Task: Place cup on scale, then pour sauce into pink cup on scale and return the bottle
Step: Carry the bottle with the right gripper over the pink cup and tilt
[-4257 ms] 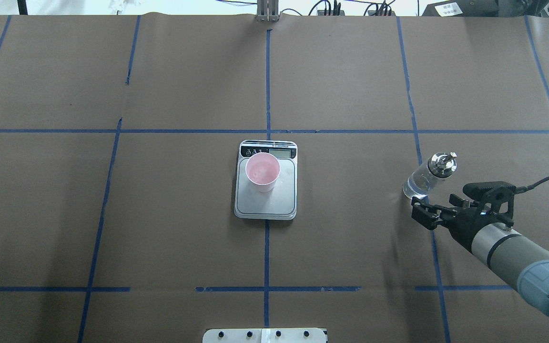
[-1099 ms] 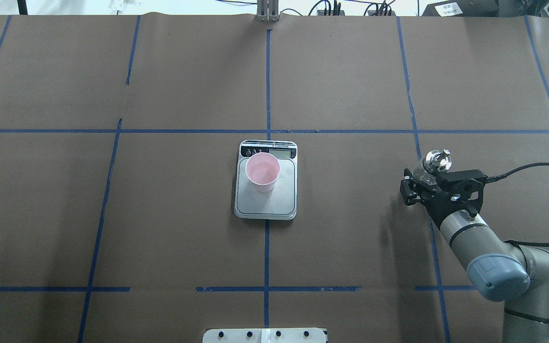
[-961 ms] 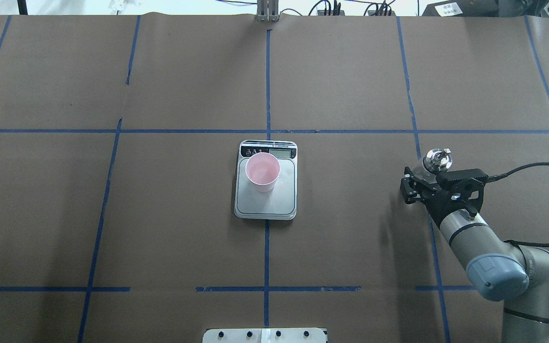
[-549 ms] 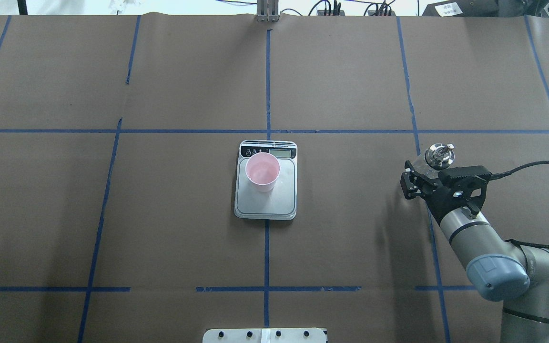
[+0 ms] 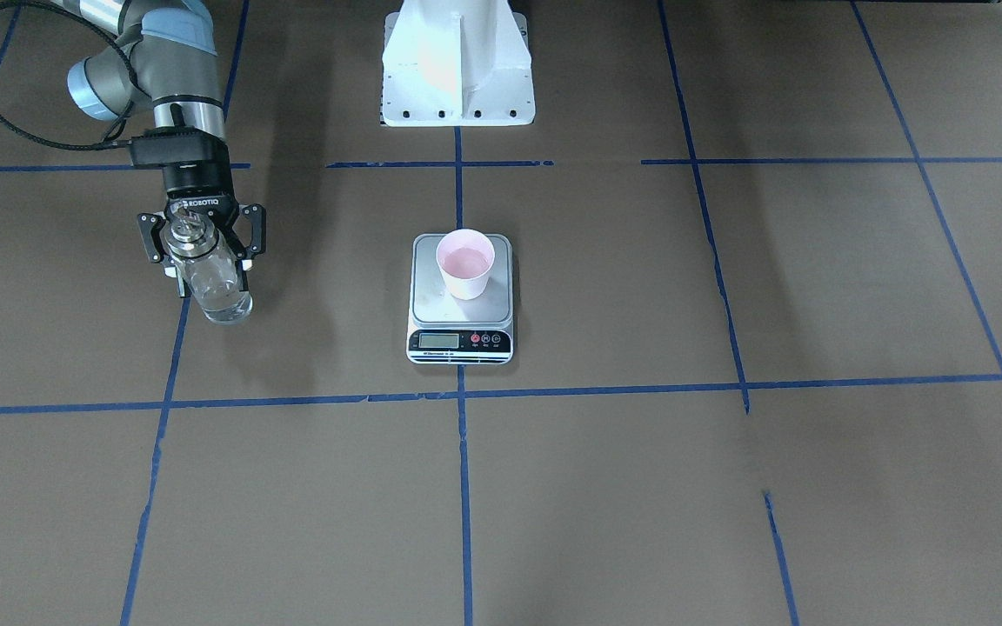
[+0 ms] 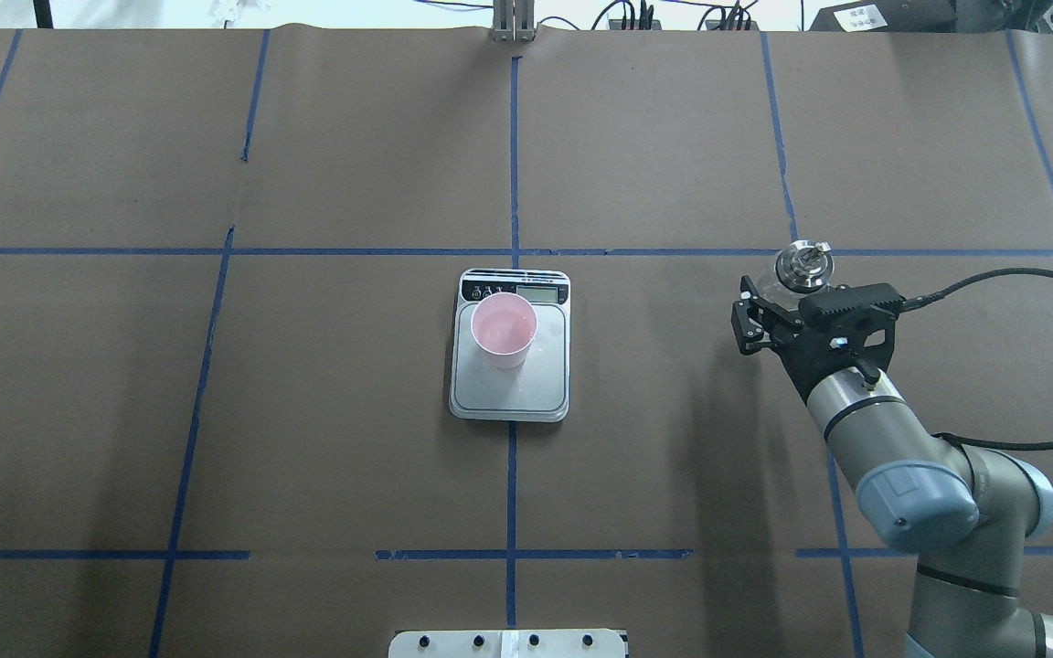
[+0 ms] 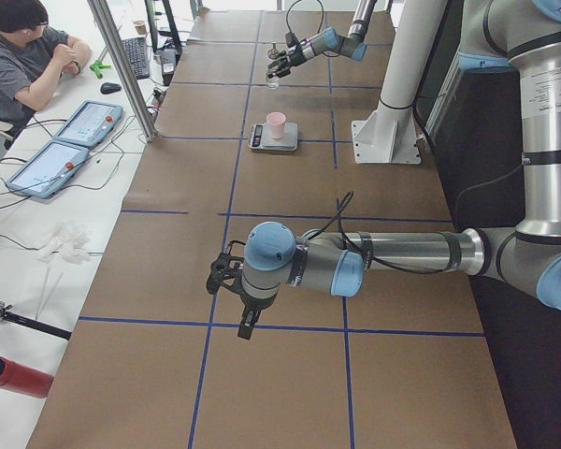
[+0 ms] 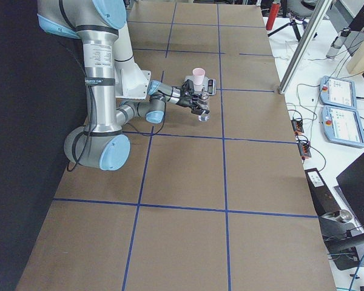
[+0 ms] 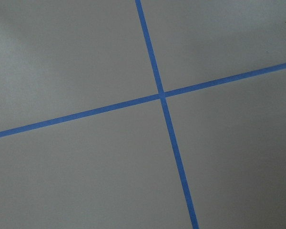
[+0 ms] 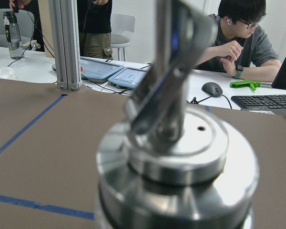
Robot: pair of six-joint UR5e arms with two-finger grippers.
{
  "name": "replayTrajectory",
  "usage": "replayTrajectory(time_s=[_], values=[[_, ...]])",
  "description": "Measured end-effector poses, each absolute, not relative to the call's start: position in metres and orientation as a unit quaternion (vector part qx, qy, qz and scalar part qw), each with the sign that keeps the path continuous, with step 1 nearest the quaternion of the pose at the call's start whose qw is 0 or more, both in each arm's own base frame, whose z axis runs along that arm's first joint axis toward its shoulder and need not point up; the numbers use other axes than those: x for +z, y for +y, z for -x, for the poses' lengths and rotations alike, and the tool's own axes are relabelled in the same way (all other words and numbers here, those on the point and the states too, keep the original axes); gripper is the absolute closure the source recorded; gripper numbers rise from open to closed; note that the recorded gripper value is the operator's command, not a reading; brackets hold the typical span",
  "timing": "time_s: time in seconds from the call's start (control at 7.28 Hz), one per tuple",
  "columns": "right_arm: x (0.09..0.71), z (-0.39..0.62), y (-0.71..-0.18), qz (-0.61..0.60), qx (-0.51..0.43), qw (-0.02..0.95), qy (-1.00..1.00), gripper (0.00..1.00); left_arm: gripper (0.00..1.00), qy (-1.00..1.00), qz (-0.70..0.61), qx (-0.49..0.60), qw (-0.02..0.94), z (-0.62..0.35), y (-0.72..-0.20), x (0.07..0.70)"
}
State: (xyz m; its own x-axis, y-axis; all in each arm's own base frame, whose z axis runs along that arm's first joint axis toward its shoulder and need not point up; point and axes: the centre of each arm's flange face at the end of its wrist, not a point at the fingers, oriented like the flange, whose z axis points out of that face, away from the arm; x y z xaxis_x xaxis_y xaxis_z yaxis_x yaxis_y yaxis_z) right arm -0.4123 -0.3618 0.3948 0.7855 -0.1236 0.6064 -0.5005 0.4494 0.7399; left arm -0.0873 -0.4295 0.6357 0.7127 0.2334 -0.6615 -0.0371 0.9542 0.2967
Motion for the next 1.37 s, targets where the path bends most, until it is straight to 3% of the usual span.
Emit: replayTrajectory(time_s=[0.69,1.37], values=[[0.298,0.475,-0.406,-0.501,-0.003,0.855,-0.134,1.00,0.00,0.372,-0.133,0.074,0.916,0.087,-0.431,0.634],[0.258,0.545,-0.357,-0.594,-0.157,0.782,0.105,1.00,0.00,0.372,-0.134,0.074,0.915,0.087,-0.431,0.634]])
